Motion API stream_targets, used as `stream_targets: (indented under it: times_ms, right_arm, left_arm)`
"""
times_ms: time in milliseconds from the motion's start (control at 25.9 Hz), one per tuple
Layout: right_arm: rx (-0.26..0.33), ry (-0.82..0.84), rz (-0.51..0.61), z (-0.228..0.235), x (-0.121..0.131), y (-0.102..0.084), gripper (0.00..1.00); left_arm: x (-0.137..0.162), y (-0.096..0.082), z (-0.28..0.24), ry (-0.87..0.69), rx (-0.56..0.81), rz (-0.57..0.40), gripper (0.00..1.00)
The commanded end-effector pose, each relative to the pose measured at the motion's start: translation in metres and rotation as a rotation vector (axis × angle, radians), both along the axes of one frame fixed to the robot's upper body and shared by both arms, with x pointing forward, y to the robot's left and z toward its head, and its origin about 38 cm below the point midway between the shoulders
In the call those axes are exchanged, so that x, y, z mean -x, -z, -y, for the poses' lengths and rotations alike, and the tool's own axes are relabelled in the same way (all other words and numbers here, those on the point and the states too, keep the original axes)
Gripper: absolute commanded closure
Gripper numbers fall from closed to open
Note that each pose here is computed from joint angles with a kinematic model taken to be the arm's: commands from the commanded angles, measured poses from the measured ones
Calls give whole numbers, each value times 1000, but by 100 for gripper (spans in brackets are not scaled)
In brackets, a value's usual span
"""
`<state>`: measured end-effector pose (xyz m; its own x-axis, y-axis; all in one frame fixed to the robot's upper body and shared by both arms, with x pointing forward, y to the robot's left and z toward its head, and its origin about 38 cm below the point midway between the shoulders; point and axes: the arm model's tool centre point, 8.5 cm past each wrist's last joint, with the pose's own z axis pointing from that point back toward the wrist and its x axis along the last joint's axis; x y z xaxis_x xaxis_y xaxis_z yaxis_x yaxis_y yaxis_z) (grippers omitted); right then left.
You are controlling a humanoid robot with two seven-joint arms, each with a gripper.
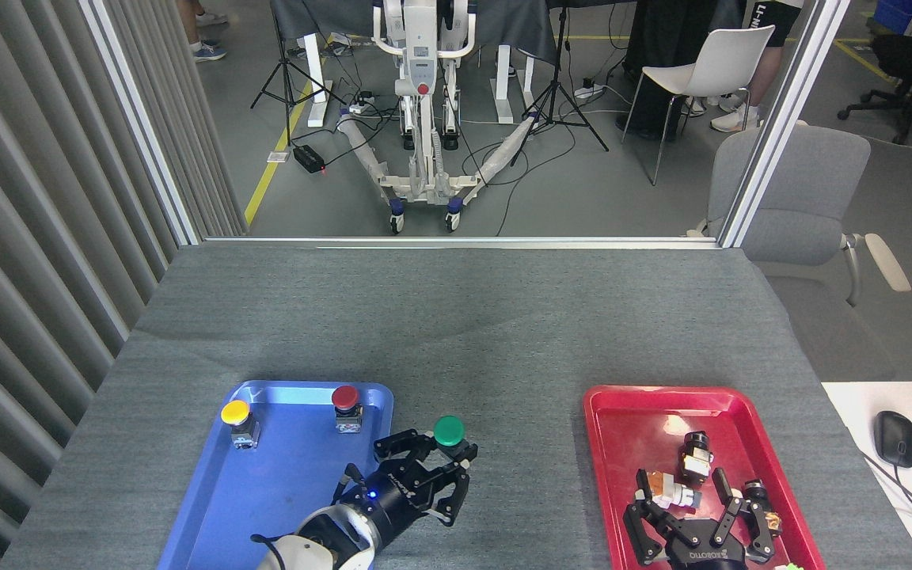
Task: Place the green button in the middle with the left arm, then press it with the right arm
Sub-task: 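Lift the green button and carry it out of the tray toward the table middle, then set the green button on the table and open the left hand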
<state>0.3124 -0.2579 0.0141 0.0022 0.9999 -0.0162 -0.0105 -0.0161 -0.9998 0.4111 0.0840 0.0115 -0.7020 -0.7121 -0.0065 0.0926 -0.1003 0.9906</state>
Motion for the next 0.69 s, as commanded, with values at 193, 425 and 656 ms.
stream_targets:
  times_ms: [193,425,656]
  right_arm:
    - [0,0,2,0,0,0,0]
    - [-1,-1,4,0,0,-1,0]
    - [0,0,-1,0,0,1,0]
  left_arm:
    - [7,35,48,-35,-94,-67,100]
    - [10,42,47,-39,-103,-84,95]
    - [12,43,50,-27,-99,-75,12]
